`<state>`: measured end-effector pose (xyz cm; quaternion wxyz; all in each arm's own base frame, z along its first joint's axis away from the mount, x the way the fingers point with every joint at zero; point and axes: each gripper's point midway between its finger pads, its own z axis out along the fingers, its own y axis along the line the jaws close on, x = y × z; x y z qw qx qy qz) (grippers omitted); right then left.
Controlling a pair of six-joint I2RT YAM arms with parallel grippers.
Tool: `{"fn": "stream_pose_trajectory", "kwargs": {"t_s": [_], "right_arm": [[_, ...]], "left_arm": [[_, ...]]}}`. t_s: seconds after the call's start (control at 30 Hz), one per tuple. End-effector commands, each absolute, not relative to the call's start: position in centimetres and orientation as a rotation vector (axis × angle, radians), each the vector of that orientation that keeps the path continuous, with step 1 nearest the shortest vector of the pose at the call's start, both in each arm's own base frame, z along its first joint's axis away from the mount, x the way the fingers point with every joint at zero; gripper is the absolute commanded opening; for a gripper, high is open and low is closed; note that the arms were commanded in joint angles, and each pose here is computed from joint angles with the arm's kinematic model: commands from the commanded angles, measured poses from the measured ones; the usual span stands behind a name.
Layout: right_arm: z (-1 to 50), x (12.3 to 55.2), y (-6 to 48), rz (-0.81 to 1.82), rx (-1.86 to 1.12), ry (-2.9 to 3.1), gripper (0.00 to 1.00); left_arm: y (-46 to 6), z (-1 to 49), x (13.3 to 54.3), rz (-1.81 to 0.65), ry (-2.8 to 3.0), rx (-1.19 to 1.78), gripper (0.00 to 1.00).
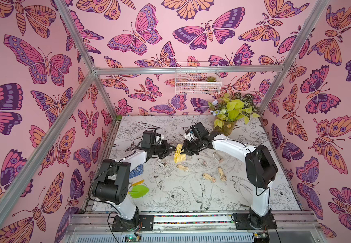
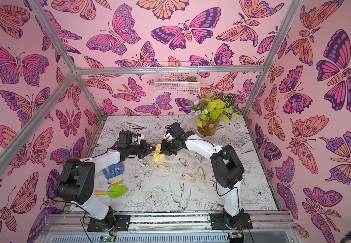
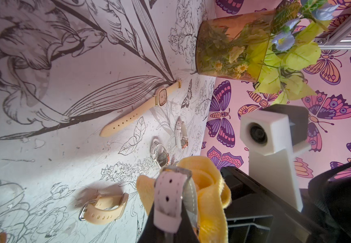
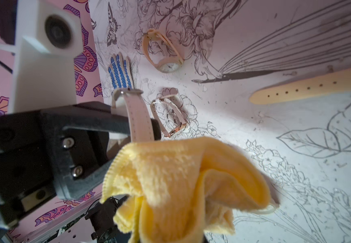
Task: Wipe the watch dial
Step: Wipe the dirt from the watch dial.
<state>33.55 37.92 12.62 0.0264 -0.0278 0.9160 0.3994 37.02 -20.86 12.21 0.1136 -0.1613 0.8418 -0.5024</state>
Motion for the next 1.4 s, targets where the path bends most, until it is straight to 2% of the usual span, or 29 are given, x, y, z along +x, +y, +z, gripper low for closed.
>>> {"fn": "stream_pose_trajectory", "kwargs": {"t_s": [0.0,0.17,0.5,0.9,1.37], "right_arm": [[12.7,34.1,39.7,1.268,-0.137,2.821,0.00],[12.0,35.2,41.2,1.318,-0.090,2.812,0.00],[15.0,37.8,42.2,1.378,-0.121,2.753,0.00],[18.3,44.8,35.2,1.370,0.054,2.646,0.00],[15.8,40.9,32.3,1.327,0.061,2.709,0.00]], "left_arm": [[-21.1,12.4,37.0,-1.493,2.474,-0.435,0.00],[-21.3,12.5,36.7,-1.494,2.480,-0.431,0.00],[-21.1,11.1,34.8,-1.453,2.520,-0.441,0.00],[-20.5,10.1,33.7,-1.412,2.537,-0.463,0.00],[-21.0,10.0,36.4,-1.413,2.512,-0.482,0.00]]}}
